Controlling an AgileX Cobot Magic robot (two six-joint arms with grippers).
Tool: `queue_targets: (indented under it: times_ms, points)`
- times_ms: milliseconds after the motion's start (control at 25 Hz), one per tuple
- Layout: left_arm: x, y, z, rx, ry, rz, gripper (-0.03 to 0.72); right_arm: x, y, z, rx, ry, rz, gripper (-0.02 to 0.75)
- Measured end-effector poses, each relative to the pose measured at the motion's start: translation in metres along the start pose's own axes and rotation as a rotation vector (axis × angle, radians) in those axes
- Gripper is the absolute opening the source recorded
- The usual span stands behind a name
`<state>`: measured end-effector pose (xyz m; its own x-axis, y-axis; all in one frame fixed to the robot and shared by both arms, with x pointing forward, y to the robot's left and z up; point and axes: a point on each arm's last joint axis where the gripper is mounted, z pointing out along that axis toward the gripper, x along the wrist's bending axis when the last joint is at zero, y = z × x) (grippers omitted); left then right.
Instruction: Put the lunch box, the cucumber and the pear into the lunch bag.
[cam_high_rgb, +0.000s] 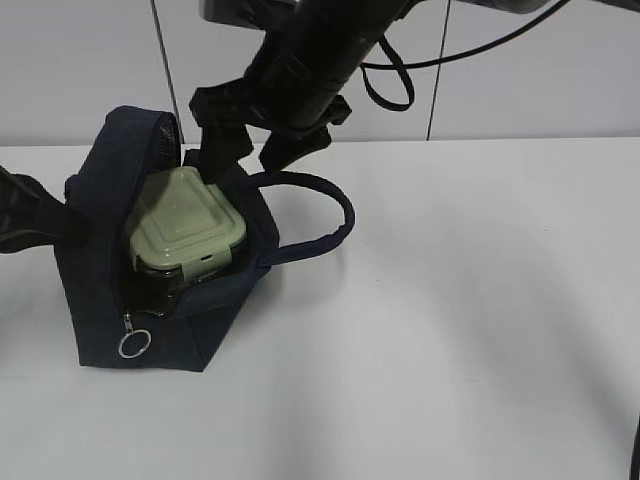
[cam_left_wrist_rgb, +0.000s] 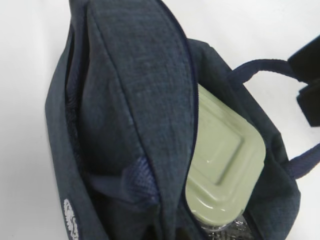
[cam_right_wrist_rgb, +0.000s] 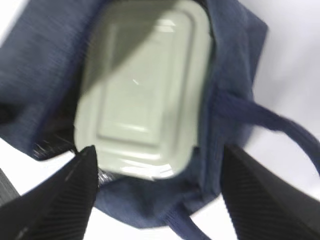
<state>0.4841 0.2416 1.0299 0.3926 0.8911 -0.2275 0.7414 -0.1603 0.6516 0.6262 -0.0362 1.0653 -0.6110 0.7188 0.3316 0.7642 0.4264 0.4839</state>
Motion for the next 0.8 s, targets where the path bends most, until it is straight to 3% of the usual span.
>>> queue_targets:
  times_ms: [320, 800]
  points:
    - [0.000, 0.000, 0.000, 0.002, -0.001, 0.000, 0.001, -0.012, -0.010, 0.025, 0.104, -0.017, 0.022, 0.508]
    - [0.000, 0.000, 0.000, 0.002, -0.002, 0.000, 0.001, -0.032, -0.020, 0.053, 0.187, -0.082, 0.018, 0.497]
